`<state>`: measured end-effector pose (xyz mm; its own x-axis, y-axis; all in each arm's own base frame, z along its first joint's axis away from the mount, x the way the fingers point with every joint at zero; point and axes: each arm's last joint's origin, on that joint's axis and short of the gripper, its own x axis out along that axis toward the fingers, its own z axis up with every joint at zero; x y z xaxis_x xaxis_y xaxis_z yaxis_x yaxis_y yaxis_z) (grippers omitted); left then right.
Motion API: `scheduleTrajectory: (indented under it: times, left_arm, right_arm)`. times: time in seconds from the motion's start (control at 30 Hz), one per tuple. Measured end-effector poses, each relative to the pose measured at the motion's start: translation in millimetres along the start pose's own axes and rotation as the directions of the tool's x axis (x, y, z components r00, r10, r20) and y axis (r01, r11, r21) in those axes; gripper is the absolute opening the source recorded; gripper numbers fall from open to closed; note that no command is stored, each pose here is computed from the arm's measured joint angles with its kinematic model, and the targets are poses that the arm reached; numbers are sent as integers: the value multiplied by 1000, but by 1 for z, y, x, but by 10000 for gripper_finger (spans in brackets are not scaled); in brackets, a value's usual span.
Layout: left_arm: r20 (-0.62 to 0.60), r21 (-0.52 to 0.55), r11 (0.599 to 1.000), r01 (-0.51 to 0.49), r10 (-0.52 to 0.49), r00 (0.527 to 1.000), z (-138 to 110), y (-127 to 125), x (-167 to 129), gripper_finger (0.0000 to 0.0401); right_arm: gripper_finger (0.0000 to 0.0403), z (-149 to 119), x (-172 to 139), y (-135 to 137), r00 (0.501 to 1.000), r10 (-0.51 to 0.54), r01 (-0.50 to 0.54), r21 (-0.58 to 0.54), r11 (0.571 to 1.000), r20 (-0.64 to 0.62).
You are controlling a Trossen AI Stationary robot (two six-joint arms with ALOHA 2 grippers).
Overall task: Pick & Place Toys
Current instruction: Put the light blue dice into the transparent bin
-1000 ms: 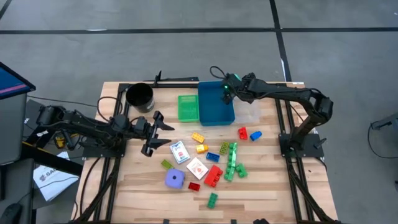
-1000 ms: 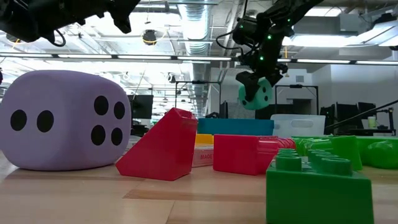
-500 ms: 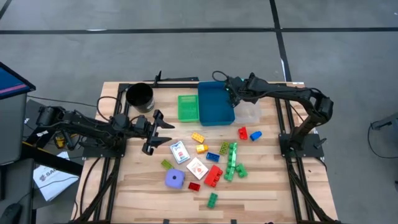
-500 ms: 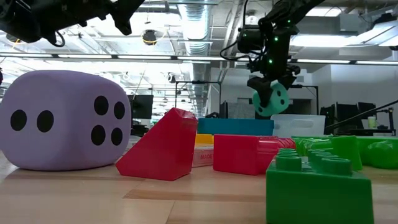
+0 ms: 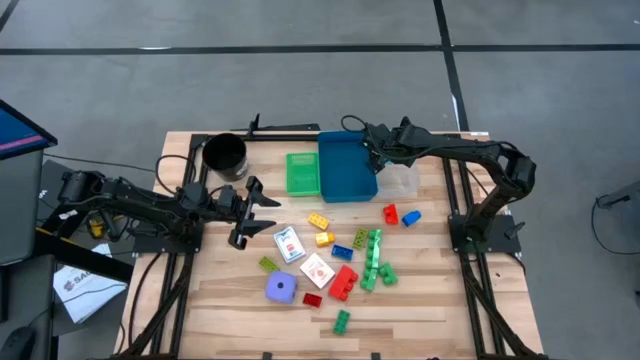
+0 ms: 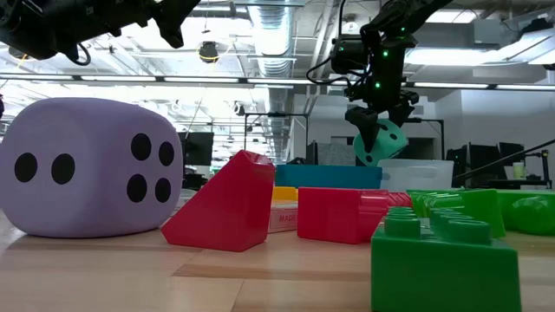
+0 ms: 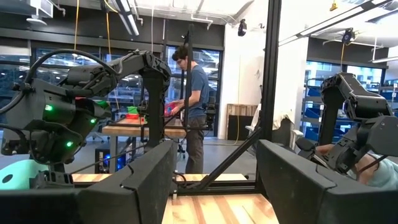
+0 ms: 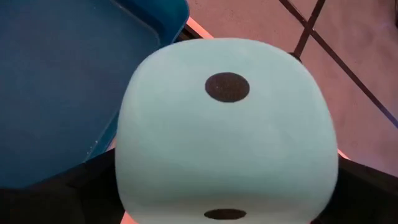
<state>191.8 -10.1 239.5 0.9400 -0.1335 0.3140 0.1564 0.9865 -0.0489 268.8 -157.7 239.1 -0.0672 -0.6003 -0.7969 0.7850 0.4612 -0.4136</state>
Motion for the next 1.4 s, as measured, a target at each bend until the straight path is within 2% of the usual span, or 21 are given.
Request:
scheduleTrajectory:
  times: [0.27, 0.67, 0.9, 1.0, 1.07, 1.17, 1.23, 1.3, 1.4]
  left_arm:
    - [0, 0, 1000, 0, 0, 1000, 0, 0, 0, 223]
    - [1, 0, 1000, 0, 0, 1000, 0, 0, 0, 223]
    - [2, 1, 1000, 0, 0, 1000, 0, 0, 0, 223]
    - [2, 1, 1000, 0, 0, 1000, 0, 0, 0, 223]
    - [2, 1, 1000, 0, 0, 1000, 0, 0, 0, 223]
    - [2, 1, 1000, 0, 0, 1000, 0, 0, 0, 223]
    - [2, 1, 1000, 0, 0, 1000, 0, 0, 0, 223]
    - [2, 1, 1000, 0, 0, 1000, 0, 0, 0, 223]
    - [2, 1, 1000, 0, 0, 1000, 0, 0, 0, 223]
  right_arm:
    - [399, 0, 0, 0, 1000, 1, -1, -1, 1000, -1]
    - [400, -2, 0, 2, 997, 69, -70, -14, 997, -39]
    - [400, -8, 4, -10, 993, -1, -3, -33, 999, -116]
    - [400, -9, 5, -9, 988, 51, -56, -29, 998, -148]
    - [400, -10, 2, -5, 989, 60, -70, -66, 995, -138]
    - [400, -10, 0, -3, 995, 2, -11, -92, 996, -102]
    - [400, -10, 0, -3, 994, 18, -29, -93, 995, -108]
    - [400, -10, -2, 0, 995, 14, -30, -167, 986, -96]
    - [400, -10, -6, 4, 997, -64, 49, -321, 946, -39]
